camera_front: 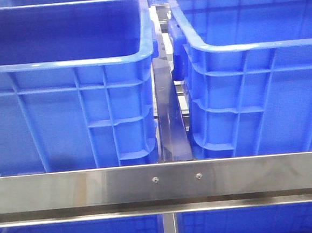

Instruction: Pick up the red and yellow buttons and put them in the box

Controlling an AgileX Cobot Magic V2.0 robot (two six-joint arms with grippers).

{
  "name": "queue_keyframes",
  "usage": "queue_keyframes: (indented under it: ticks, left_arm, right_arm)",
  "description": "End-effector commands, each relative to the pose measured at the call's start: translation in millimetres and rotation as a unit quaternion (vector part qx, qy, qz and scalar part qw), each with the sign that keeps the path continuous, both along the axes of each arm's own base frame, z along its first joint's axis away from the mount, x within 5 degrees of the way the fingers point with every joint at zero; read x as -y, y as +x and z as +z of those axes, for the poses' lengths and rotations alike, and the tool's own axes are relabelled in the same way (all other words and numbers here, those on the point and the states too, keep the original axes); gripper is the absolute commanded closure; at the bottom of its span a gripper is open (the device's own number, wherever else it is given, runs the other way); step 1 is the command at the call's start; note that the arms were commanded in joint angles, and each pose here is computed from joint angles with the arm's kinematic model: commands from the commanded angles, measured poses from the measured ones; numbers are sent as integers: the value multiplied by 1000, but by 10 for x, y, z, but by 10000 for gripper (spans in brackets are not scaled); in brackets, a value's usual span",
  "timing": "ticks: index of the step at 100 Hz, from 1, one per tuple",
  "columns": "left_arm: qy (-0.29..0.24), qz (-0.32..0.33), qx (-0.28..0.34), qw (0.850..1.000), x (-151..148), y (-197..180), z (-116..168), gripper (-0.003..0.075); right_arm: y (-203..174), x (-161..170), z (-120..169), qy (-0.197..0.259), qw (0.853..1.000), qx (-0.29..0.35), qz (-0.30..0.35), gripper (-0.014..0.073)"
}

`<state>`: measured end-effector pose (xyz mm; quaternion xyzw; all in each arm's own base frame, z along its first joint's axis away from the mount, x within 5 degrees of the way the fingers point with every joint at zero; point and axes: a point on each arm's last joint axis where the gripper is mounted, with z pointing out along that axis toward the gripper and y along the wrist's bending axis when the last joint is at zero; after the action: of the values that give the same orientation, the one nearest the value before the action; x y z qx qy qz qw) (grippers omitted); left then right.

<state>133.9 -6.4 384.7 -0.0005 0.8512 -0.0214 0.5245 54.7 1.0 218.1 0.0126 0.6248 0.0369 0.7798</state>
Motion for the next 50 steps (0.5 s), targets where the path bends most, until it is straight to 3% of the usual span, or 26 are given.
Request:
queue_keyframes:
  ticks: [1, 36, 43, 50]
  left_arm:
    - [-3, -1, 20, 1000, 12, 182, 136, 739]
    - [-1, -1, -43, 999, 35, 558, -52, 731]
    - [-2, -1, -43, 999, 35, 559, -53, 683]
    - [-2, -1, -43, 999, 35, 559, -53, 587]
  right_arm:
    - [-62, 8, 150, -1, 998, 64, -4, 663]
    - [-62, 8, 150, -1, 998, 64, -4, 663]
    - [-62, 8, 150, -1, 998, 64, -4, 663]
    - [-62, 8, 150, -1, 998, 64, -4, 663]
